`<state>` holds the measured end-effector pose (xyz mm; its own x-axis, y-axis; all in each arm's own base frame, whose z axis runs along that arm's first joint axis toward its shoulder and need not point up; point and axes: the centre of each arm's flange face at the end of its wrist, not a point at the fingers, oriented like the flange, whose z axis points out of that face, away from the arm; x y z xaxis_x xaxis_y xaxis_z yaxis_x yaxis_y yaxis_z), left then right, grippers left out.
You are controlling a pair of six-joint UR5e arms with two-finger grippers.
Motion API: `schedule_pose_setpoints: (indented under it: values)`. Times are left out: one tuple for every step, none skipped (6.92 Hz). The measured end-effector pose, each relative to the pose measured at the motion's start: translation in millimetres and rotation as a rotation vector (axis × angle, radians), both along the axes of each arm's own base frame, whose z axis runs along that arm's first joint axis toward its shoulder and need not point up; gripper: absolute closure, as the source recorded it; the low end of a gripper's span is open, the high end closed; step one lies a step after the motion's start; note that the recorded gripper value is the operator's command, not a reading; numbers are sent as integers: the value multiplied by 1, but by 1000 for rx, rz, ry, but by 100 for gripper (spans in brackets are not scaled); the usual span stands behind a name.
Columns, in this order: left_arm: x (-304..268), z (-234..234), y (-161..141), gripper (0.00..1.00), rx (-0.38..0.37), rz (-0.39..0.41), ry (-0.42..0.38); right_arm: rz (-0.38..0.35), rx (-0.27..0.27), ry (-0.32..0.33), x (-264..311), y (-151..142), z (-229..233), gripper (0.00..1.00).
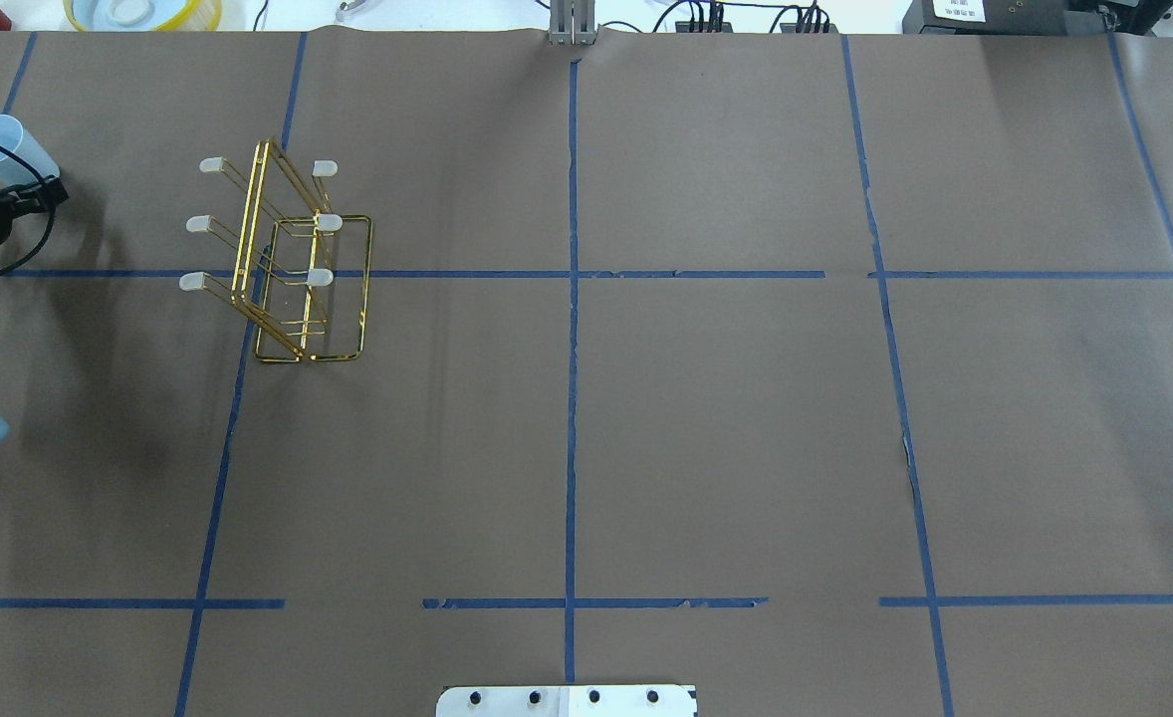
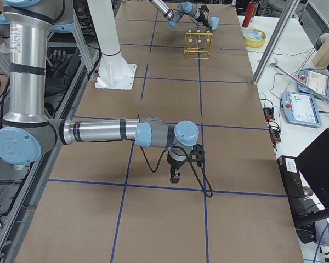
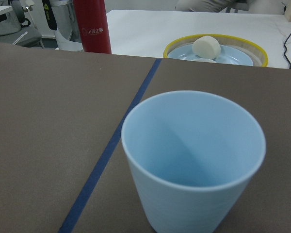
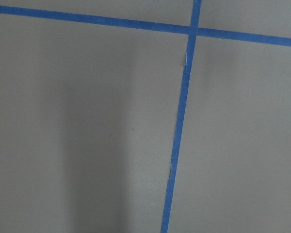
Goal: Hang cup on cup holder
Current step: 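Close the left gripper on the light blue cup rim and lift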
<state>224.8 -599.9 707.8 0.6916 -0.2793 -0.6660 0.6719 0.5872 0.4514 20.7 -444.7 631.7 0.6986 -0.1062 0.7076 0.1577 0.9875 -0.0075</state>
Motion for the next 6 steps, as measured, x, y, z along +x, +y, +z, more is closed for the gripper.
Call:
schedule_pose_setpoints:
  values:
    - [-2,-3,-9,0,0,-9,-1,0,1,0,0,0,0,0]
    - [-4,-3,-15,0,-3,-14,-4,0,1,0,0,0,-1,0]
    - [-6,-2,-18,0,-6,-17,-8,0,1,0,0,0,-1,0]
    - [-7,0,-21,0,-11,-21,-12,0,1,0,0,0,-1,0]
    - [-9,2,-24,2,-16,-24,-16,0,1,0,0,0,-1,0]
    - [-10,3,-26,2,-20,-26,-19,0,1,0,0,0,-1,0]
